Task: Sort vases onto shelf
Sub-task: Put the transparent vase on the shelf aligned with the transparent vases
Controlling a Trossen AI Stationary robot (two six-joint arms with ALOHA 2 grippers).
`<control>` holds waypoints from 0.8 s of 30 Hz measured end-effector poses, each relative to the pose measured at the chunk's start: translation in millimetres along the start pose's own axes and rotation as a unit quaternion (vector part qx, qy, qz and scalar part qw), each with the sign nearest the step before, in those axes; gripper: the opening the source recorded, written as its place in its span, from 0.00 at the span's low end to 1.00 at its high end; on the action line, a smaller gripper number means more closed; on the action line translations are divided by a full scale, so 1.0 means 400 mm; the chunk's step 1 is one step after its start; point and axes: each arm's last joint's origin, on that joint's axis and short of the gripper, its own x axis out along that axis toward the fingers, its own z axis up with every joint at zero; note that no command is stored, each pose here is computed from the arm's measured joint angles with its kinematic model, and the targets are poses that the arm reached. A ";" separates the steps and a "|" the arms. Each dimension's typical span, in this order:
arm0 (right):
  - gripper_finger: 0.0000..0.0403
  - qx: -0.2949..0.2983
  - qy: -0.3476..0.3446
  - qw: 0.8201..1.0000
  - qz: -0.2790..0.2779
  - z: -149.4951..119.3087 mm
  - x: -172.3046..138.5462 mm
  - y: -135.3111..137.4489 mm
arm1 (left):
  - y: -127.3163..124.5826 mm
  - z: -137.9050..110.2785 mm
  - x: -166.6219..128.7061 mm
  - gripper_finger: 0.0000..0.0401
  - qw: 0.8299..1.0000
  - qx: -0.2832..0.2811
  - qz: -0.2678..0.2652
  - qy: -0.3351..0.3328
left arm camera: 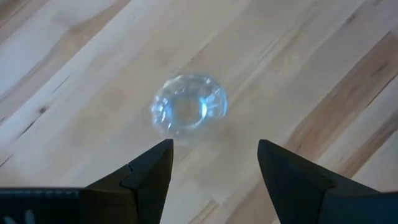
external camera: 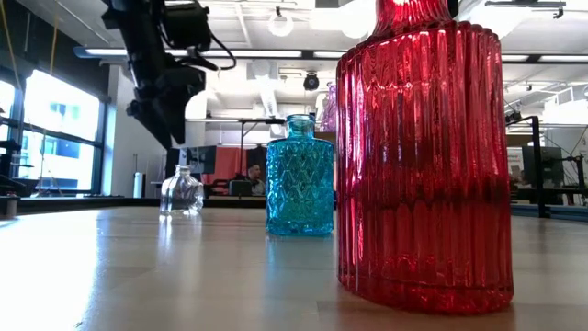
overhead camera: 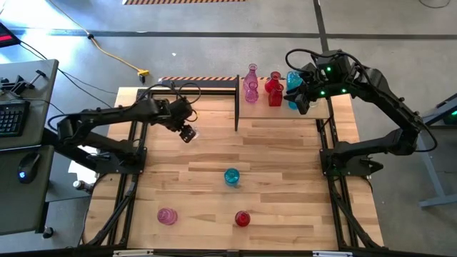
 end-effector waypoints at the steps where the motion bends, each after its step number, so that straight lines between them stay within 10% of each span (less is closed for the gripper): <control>1: 0.28 0.000 0.000 1.000 0.000 0.000 0.000 0.000 | -0.002 0.004 0.005 0.56 1.000 0.000 -0.002 -0.003; 24: 0.28 0.000 0.000 1.000 0.000 0.000 0.000 0.000 | 0.004 0.031 0.050 0.56 1.000 0.000 0.019 -0.007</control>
